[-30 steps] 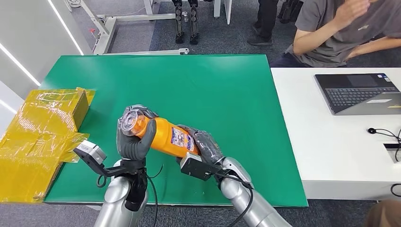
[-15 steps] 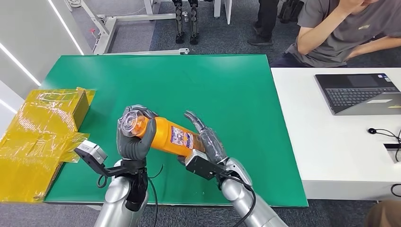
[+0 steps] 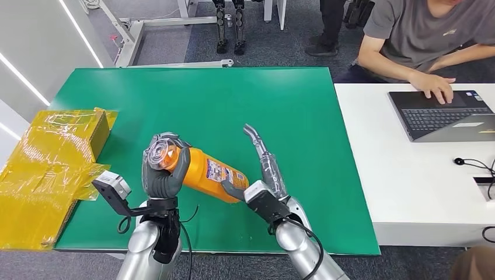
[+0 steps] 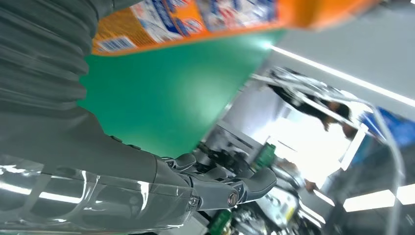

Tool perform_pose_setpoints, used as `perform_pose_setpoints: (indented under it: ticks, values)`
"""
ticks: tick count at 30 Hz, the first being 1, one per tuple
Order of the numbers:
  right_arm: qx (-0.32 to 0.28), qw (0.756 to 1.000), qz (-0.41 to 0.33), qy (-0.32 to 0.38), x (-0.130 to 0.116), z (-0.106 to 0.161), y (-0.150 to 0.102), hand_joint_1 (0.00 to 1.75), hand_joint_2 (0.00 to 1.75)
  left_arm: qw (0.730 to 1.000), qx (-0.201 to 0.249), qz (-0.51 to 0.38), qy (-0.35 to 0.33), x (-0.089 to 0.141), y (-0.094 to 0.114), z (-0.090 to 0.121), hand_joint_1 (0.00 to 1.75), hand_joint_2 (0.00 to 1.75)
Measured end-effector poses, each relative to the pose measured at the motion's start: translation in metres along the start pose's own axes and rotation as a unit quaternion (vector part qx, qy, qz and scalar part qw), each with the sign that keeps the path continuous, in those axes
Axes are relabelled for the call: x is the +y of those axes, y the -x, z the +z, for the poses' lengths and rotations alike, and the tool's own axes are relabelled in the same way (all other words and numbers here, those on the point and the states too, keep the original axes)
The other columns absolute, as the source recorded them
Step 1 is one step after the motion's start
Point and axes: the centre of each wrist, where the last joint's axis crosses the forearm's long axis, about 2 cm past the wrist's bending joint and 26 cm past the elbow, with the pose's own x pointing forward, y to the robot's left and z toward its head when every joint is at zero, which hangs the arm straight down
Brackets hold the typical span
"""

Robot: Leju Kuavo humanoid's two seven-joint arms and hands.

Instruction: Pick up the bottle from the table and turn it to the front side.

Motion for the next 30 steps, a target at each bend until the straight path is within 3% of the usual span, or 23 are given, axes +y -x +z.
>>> perform_pose_setpoints:
  ticks: [5, 11, 19, 25, 30]
  values:
    - [-0.046, 0.995, -0.029, 0.08, 0.0, 0.003, -0.018, 0.0, 1.75, 1.0, 0.001, -0.015, -0.007, 0.004, 0.0, 0.001, 1.75, 1.75]
    - [-0.066, 0.988, -0.055, 0.129, -0.002, 0.004, -0.034, 0.0, 1.75, 0.999, -0.005, -0.038, -0.009, 0.008, -0.001, 0.0, 1.75, 1.75]
    - [-0.07, 0.981, -0.075, 0.167, 0.001, 0.02, -0.047, 0.0, 1.75, 0.984, -0.045, -0.172, 0.01, 0.034, -0.012, -0.007, 1.75, 1.75]
    - [-0.07, 0.977, -0.067, 0.19, 0.002, 0.032, -0.054, 0.0, 1.75, 0.938, -0.056, -0.336, 0.058, 0.068, -0.018, -0.005, 1.75, 1.75]
    - [-0.062, 0.975, -0.065, 0.203, 0.001, 0.045, -0.058, 0.0, 1.75, 0.869, -0.074, -0.473, 0.122, 0.1, -0.024, -0.003, 1.75, 1.75]
